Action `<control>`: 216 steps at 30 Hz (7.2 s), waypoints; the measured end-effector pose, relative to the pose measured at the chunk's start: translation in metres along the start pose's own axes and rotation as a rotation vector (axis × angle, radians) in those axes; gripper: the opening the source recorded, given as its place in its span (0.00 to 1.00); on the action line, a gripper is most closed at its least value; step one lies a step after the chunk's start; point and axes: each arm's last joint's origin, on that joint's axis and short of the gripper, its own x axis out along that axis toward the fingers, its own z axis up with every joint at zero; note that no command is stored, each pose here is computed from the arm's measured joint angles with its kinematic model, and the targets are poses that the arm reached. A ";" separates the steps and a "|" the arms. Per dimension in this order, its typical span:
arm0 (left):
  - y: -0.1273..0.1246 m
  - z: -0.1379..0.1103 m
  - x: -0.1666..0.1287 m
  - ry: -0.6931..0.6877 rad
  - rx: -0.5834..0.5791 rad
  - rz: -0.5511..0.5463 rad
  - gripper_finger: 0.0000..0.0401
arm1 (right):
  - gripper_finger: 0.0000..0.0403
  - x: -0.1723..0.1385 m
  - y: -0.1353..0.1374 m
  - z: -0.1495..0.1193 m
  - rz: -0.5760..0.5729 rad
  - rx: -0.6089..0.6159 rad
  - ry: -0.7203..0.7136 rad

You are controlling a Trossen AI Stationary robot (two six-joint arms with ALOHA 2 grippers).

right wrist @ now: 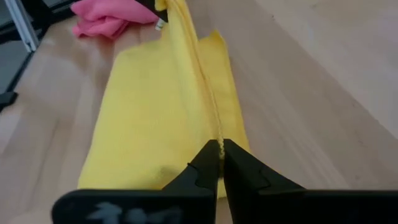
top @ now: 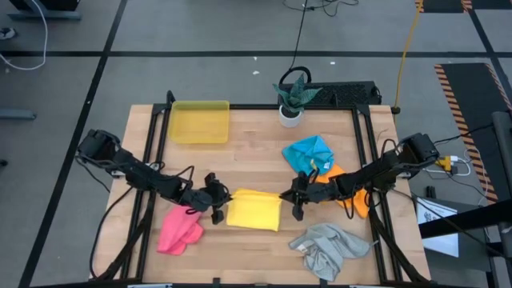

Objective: Fold microfiber towels
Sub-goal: Fold the yellow microfiber cloth

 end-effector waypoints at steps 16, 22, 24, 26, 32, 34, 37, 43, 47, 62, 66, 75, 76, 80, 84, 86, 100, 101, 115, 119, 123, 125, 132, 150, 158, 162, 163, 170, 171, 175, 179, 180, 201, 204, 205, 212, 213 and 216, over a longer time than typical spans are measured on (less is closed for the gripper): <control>-0.005 -0.009 0.020 -0.035 -0.004 -0.015 0.06 | 0.31 -0.012 -0.002 0.013 0.014 0.021 -0.014; -0.004 -0.011 0.020 -0.029 -0.009 0.004 0.03 | 0.32 -0.017 0.008 0.014 0.066 0.011 -0.035; -0.004 -0.010 0.020 -0.030 -0.012 0.003 0.02 | 0.30 -0.015 0.014 0.008 0.105 0.001 -0.015; -0.004 -0.011 0.020 -0.030 -0.018 0.004 0.03 | 0.27 -0.013 0.021 0.004 0.152 -0.003 -0.029; -0.004 -0.002 0.011 -0.054 -0.033 -0.012 0.18 | 0.20 -0.008 0.037 -0.004 0.257 -0.010 -0.079; -0.004 0.003 0.006 -0.068 -0.039 -0.024 0.24 | 0.18 -0.006 0.040 -0.005 0.269 -0.013 -0.090; -0.003 0.006 0.001 -0.072 -0.038 -0.017 0.31 | 0.15 0.000 0.045 -0.006 0.269 -0.019 -0.083; -0.006 0.012 0.004 -0.140 -0.022 -0.043 0.34 | 0.10 0.023 0.058 -0.004 0.268 -0.039 -0.072; -0.006 0.010 0.019 -0.181 0.009 -0.066 0.30 | 0.06 0.032 0.064 -0.007 0.287 -0.043 -0.044; 0.025 -0.007 0.056 -0.058 -0.046 0.037 0.10 | 0.00 0.022 0.069 -0.022 0.165 -0.022 0.081; 0.026 -0.011 0.055 -0.024 -0.054 0.057 0.05 | 0.00 0.026 0.063 -0.032 0.086 -0.031 0.127; 0.020 -0.008 0.045 -0.046 -0.044 0.086 0.03 | 0.00 0.017 0.066 -0.024 0.139 -0.133 0.140; 0.016 -0.005 0.042 -0.076 -0.039 0.068 0.04 | 0.00 0.014 0.067 -0.020 0.150 -0.143 0.123; 0.000 0.004 0.035 -0.182 0.000 -0.014 0.03 | 0.00 0.007 0.071 -0.005 0.151 -0.153 0.027; -0.009 0.011 0.033 -0.225 0.046 -0.042 0.01 | 0.00 0.013 0.062 0.000 0.019 -0.120 -0.059; -0.011 0.015 0.037 -0.234 0.049 -0.047 0.02 | 0.00 0.018 0.056 -0.002 -0.027 -0.104 -0.054; -0.010 -0.015 0.063 -0.021 0.070 -0.074 0.01 | 0.00 0.037 0.024 -0.017 -0.195 -0.088 0.073; -0.011 -0.013 0.062 -0.031 0.068 -0.078 0.01 | 0.00 0.035 0.028 -0.015 -0.186 -0.106 0.052; -0.019 -0.003 0.052 -0.055 0.125 -0.179 0.03 | 0.00 0.044 0.054 -0.031 0.136 -0.085 0.059; -0.021 -0.015 0.052 0.035 0.162 -0.220 0.04 | 0.00 0.049 0.053 -0.042 0.198 -0.092 0.132; -0.022 -0.016 0.050 0.027 0.180 -0.166 0.02 | 0.00 0.043 0.055 -0.034 0.216 -0.148 0.119; -0.022 -0.011 0.047 -0.003 0.188 -0.150 0.01 | 0.00 0.036 0.060 -0.023 0.229 -0.168 0.067; -0.029 0.001 0.031 -0.048 0.202 -0.185 0.05 | 0.00 0.024 0.067 -0.001 0.245 -0.156 -0.062; -0.026 -0.024 0.026 0.127 0.336 -0.056 0.01 | 0.00 0.024 0.049 -0.035 -0.099 -0.038 0.135; -0.026 0.002 0.011 -0.019 0.322 -0.019 0.04 | 0.00 0.018 0.070 -0.016 0.056 -0.090 -0.051; -0.020 0.016 0.016 -0.088 0.296 -0.059 0.02 | 0.00 0.027 0.057 -0.011 0.000 -0.092 -0.046; -0.016 0.018 0.020 -0.093 0.291 -0.062 0.01 | 0.00 0.029 0.053 -0.011 -0.016 -0.083 -0.040; 0.015 0.017 0.053 -0.070 0.239 0.032 0.02 | 0.00 0.041 0.039 -0.021 -0.075 -0.070 0.016; 0.020 0.014 0.057 -0.046 0.230 0.051 0.02 | 0.00 0.043 0.038 -0.024 -0.067 -0.066 0.036; 0.035 0.006 0.069 0.008 0.158 0.106 0.01 | 0.00 0.041 0.036 -0.030 -0.079 -0.062 0.102; 0.040 0.005 0.073 0.012 0.126 0.129 0.04 | 0.00 0.037 0.040 -0.032 -0.070 -0.090 0.120; 0.040 0.006 0.073 0.007 0.125 0.139 0.04 | 0.00 0.036 0.041 -0.032 -0.070 -0.098 0.121; 0.005 0.004 0.059 -0.020 0.189 -0.055 0.04 | 0.00 0.032 0.027 -0.022 -0.174 -0.063 0.040; 0.012 0.001 0.061 0.018 0.194 -0.013 0.03 | 0.00 0.031 0.026 -0.026 -0.187 -0.049 0.064; 0.015 0.002 0.061 0.013 0.191 0.015 0.02 | 0.00 0.030 0.028 -0.028 -0.179 -0.051 0.073; 0.029 0.014 0.058 -0.080 0.170 0.245 0.03 | 0.00 0.026 0.045 -0.032 -0.026 -0.027 0.100; 0.028 0.018 0.056 -0.095 0.162 0.241 0.03 | 0.00 0.025 0.049 -0.031 0.015 -0.025 0.089; 0.019 0.024 0.046 -0.113 0.167 0.169 0.02 | 0.00 0.024 0.059 -0.026 0.122 -0.069 0.032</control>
